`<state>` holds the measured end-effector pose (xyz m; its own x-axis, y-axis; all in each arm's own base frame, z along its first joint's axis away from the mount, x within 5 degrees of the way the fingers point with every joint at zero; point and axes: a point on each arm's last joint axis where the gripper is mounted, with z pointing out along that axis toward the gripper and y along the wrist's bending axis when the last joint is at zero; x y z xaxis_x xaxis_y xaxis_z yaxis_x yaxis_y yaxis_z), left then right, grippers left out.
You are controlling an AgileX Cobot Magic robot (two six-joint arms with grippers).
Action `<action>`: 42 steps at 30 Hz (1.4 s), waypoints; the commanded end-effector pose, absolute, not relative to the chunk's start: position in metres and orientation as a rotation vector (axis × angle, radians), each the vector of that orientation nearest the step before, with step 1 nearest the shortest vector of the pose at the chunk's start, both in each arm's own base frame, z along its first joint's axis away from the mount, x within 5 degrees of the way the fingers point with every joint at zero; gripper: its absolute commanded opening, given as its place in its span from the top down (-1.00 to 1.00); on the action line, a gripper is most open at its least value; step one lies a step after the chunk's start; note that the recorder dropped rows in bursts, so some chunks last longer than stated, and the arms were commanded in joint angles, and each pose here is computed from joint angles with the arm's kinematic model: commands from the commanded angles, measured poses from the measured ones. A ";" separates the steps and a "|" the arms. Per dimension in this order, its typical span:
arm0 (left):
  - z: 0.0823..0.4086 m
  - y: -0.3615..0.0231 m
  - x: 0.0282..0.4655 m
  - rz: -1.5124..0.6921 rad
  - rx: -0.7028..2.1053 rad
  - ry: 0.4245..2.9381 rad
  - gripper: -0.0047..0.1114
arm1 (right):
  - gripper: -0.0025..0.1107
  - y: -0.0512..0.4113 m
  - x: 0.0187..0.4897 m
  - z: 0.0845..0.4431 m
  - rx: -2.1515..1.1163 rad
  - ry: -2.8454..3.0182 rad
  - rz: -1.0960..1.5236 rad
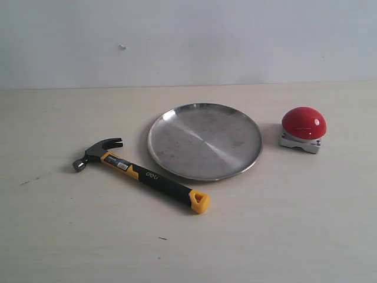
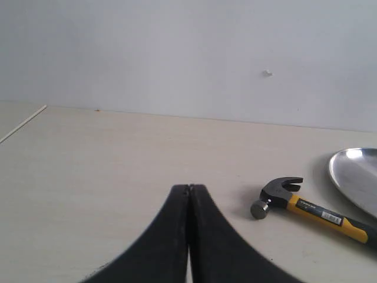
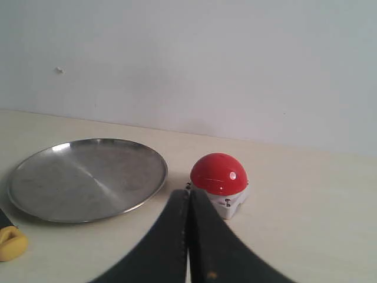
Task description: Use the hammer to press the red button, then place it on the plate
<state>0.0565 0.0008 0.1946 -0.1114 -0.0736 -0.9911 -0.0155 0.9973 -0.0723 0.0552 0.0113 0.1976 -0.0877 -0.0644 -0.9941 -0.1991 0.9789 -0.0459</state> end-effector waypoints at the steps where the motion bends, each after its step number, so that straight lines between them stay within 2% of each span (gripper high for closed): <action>1: 0.196 0.001 0.056 -0.053 -0.074 1.673 0.92 | 0.96 0.011 0.055 0.197 -0.198 1.646 0.107; 23: 0.201 0.001 0.056 -0.046 -0.058 1.616 0.92 | 0.96 0.011 0.055 0.197 -0.198 1.645 0.106; 25: 0.205 0.000 0.056 -0.116 -0.119 1.575 0.92 | 0.96 0.011 0.055 0.197 -0.198 1.645 0.106; 29: 0.209 -0.001 0.056 -0.502 -0.474 1.479 0.92 | 0.96 0.011 0.055 0.197 -0.198 1.645 0.106; 33: 0.214 0.000 0.056 -0.526 -0.480 1.420 0.92 | 0.96 0.011 0.055 0.197 -0.198 1.645 0.106; 38: 0.228 0.001 0.054 -0.673 -0.556 1.262 0.92 | 0.96 0.011 0.055 0.197 -0.196 1.646 0.110; 42: 0.281 0.000 0.042 -0.633 -0.455 1.193 0.92 | 0.96 0.011 0.055 0.197 -0.196 1.646 0.110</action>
